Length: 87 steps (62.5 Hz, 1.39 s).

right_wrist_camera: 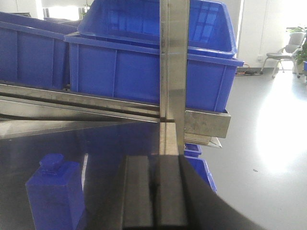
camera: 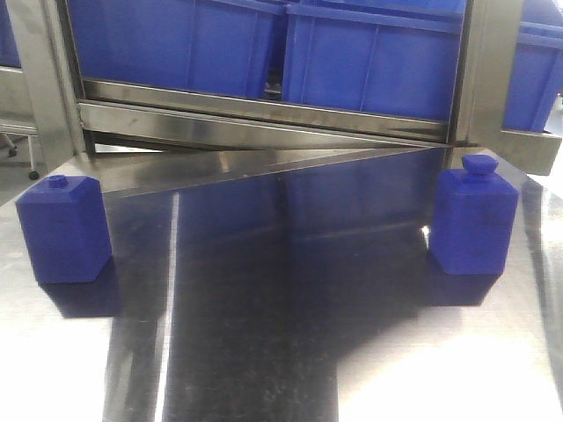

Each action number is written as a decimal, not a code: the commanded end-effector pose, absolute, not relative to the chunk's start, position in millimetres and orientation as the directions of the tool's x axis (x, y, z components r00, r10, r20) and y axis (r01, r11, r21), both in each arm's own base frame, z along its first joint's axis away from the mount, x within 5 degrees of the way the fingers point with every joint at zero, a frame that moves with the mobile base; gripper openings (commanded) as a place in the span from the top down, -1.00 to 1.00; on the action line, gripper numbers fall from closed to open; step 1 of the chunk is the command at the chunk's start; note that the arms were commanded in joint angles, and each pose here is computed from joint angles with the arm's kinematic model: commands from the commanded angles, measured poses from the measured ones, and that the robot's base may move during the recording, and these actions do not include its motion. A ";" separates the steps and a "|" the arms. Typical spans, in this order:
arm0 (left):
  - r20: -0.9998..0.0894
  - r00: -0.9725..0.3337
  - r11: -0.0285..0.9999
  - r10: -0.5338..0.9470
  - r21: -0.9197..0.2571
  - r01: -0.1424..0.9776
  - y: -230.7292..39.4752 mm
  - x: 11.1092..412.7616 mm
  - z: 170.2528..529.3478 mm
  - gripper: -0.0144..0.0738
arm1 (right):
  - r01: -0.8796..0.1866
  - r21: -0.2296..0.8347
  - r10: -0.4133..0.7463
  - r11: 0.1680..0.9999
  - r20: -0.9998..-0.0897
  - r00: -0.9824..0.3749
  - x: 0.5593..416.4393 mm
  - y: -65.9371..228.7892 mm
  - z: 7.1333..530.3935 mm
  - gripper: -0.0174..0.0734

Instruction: Pick and sort blue part to right shelf

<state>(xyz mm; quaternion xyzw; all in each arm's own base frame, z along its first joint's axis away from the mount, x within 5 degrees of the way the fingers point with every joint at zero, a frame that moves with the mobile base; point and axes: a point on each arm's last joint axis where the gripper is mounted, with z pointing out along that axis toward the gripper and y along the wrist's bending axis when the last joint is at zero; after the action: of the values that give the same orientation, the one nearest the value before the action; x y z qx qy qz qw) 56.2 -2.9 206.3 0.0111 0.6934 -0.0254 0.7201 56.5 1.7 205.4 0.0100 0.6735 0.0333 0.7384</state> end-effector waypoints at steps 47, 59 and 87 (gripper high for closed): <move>-0.993 0.114 0.998 -0.041 -0.034 0.057 -2.9 55.1 207.1 0.39 | -0.041 0.054 0.052 0.998 -0.997 -0.058 50.7 2.9 260.1 0.49; -0.993 0.114 0.998 -0.041 -0.034 0.057 -2.9 55.1 207.1 0.39 | -0.037 0.055 0.047 0.998 -0.982 -0.184 70.3 3.7 276.7 0.49; -0.993 0.114 0.998 -0.041 -0.034 0.057 -2.9 55.1 207.1 0.39 | -0.021 0.103 0.080 0.994 -0.873 -0.481 160.2 19.2 298.7 0.29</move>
<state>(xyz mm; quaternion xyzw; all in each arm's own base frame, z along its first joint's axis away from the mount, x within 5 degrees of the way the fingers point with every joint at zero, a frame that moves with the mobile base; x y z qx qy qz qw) 56.2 -2.9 206.3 0.0111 0.6934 -0.0254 0.7201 140.9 12.6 278.9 0.0319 0.8736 0.0458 0.4835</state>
